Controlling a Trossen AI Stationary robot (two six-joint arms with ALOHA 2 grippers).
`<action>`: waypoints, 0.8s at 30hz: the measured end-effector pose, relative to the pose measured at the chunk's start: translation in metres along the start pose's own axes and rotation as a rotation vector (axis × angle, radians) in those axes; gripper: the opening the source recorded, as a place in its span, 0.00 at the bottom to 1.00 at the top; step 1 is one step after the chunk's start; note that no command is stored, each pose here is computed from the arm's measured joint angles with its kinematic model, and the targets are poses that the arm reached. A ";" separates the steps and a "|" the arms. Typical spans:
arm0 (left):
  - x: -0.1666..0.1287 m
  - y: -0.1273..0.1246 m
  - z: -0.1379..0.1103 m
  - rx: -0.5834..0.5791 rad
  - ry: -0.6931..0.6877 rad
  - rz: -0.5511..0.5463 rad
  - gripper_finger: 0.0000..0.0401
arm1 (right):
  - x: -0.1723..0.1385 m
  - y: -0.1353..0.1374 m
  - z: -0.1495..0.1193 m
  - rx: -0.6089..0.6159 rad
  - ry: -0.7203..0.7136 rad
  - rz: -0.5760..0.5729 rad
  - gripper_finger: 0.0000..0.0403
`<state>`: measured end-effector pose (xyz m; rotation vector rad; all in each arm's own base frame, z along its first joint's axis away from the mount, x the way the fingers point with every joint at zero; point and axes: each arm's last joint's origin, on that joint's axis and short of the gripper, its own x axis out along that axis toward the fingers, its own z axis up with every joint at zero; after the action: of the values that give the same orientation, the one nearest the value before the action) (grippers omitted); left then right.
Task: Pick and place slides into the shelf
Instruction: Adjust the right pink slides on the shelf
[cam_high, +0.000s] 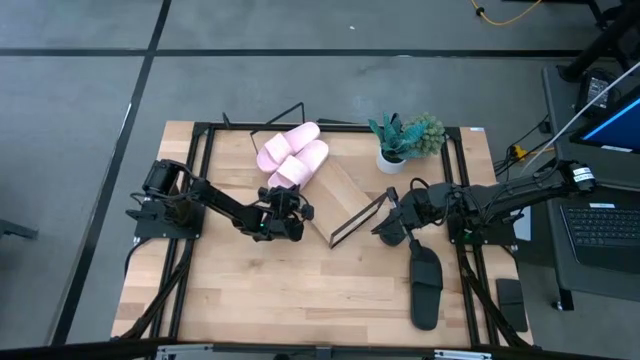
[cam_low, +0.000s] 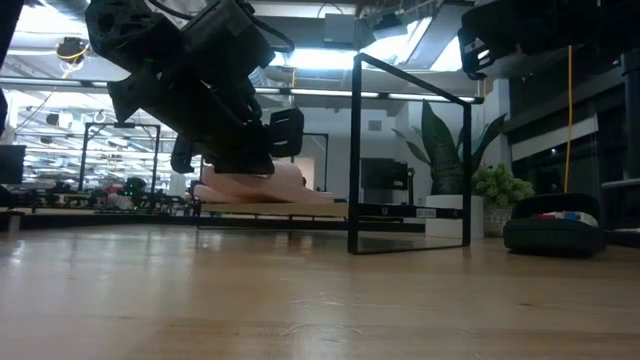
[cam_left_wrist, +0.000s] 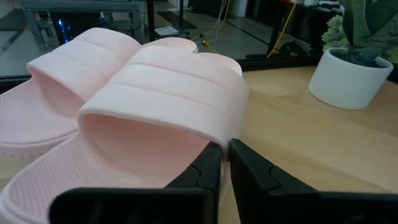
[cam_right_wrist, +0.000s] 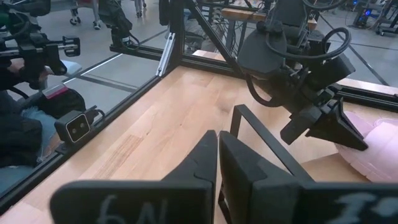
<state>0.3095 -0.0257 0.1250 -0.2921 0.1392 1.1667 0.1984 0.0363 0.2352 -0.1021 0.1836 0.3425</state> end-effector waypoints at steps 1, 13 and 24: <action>0.000 0.000 0.000 0.002 0.001 0.000 0.09 | 0.000 0.000 0.000 0.000 0.000 0.000 0.05; 0.000 0.000 0.000 0.067 0.001 -0.001 0.25 | 0.000 0.000 0.000 0.000 0.000 0.000 0.05; -0.001 0.000 0.000 0.198 -0.010 0.007 0.24 | 0.000 0.000 0.000 0.000 0.000 0.001 0.05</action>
<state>0.3093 -0.0261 0.1253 -0.1106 0.2454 1.1515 0.1984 0.0364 0.2352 -0.1019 0.1840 0.3430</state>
